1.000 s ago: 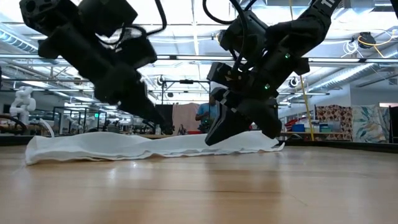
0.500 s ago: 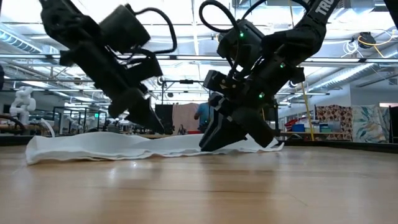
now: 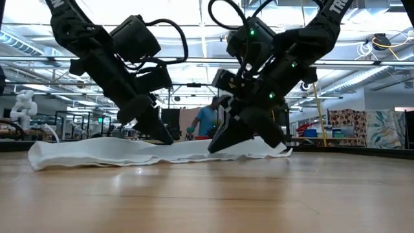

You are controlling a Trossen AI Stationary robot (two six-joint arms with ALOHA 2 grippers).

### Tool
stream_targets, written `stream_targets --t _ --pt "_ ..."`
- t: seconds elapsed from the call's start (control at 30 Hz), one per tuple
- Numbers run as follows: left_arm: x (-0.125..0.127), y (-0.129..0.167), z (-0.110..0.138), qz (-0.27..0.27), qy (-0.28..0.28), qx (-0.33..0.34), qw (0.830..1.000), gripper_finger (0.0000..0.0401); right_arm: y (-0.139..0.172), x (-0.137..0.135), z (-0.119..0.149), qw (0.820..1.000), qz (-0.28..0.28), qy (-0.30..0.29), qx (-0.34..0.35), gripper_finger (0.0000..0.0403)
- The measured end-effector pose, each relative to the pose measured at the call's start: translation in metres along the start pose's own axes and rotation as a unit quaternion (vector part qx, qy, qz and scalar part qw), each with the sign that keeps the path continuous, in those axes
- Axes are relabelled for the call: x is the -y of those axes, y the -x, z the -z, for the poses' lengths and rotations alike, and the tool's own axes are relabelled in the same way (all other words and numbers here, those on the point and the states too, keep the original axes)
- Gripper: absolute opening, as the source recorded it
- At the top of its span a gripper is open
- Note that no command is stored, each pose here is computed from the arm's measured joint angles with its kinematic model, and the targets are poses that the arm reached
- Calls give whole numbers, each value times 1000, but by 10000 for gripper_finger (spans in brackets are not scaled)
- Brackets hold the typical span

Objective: Roll napkin
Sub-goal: Fold the white table napkin

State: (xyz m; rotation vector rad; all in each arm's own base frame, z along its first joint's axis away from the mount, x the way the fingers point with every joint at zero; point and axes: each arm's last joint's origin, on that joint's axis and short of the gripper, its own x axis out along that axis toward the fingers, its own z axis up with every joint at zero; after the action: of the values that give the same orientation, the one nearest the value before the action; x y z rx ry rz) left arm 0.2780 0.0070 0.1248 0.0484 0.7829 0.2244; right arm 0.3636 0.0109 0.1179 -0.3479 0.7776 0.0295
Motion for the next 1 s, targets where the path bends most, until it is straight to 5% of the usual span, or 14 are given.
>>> stream_targets --t 0.23,0.43,0.73,1.0 --pt "34 5 -15 65 12 96 993 42 1 6 1 1000 2 -26 -2 0" --pt "47 1 -1 -11 22 64 998 85 2 4 2 1000 -4 -3 -12 13" --pt "43 -3 5 -1 47 33 998 149 2 3 3 999 18 31 -23 103" --pt "37 -18 14 18 54 5 998 155 -1 3 5 997 31 66 -32 92"
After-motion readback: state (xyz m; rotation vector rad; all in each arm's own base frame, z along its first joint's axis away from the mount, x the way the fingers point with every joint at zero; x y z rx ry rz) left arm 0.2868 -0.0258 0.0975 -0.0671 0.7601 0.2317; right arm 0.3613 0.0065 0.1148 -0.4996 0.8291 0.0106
